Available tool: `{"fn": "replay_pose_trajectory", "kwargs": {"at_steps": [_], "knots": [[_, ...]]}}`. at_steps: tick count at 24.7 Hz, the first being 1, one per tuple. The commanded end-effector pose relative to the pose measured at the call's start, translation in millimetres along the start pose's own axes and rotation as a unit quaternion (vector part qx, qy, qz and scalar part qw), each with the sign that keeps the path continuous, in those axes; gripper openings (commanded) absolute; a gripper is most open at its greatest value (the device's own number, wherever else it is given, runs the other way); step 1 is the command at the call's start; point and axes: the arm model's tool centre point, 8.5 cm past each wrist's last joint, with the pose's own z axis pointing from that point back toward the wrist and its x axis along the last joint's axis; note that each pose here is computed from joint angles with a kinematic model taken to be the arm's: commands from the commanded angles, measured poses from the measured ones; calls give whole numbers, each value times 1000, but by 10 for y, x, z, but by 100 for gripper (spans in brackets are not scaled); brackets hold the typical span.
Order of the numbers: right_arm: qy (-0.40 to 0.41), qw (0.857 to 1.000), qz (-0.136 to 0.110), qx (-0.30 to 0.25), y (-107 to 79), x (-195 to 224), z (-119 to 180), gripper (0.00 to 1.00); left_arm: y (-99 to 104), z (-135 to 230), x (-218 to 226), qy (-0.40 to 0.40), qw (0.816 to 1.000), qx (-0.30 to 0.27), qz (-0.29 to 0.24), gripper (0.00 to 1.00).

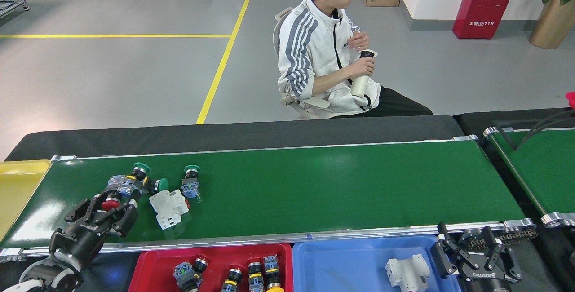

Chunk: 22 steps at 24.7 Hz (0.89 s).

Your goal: Pick switch part from conveyor to tray

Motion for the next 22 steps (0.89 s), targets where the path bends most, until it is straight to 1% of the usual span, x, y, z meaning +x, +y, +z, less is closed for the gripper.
{"fn": "replay_pose_trajectory", "kwargs": {"at_steps": [1,3,5,6,7,8,9,10,14,18,21,22], "knots": [[-4,1000,8,-18,-112,-24,-43,100,156,53,278,-52,998,19,-18,9],[-5,1000,9,-14,-106,-31,-39,100,84,158,608,-92,995,9,-23,9],[-6,1000,12,-12,-104,-44,-26,100,-6,182,914,-130,991,-12,-40,10],[-6,1000,14,-12,-108,-61,-27,100,-54,195,993,-140,989,-22,-49,12],[-7,1000,18,-12,-121,-84,-31,100,-129,191,1085,-151,986,-36,-57,19],[-7,1000,20,-12,-126,-93,-32,100,-179,169,1157,-159,985,-43,-61,34],[-7,1000,21,-12,-128,-95,-32,100,-214,137,1221,-158,985,-43,-56,62],[-7,1000,21,-12,-128,-95,-32,100,-220,112,1267,-157,986,-39,-52,100],[-14,1000,21,-5,-87,-92,13,100,-224,120,1271,-146,988,-32,-40,100],[-17,1000,22,-5,-91,-93,12,100,-159,233,1044,-106,993,-22,-37,100],[-20,1000,22,-5,-88,-80,21,100,-136,362,750,-47,999,-14,-24,100],[-20,1000,22,-4,-88,-78,20,100,-186,452,576,0,1000,-17,-15,100]]}}
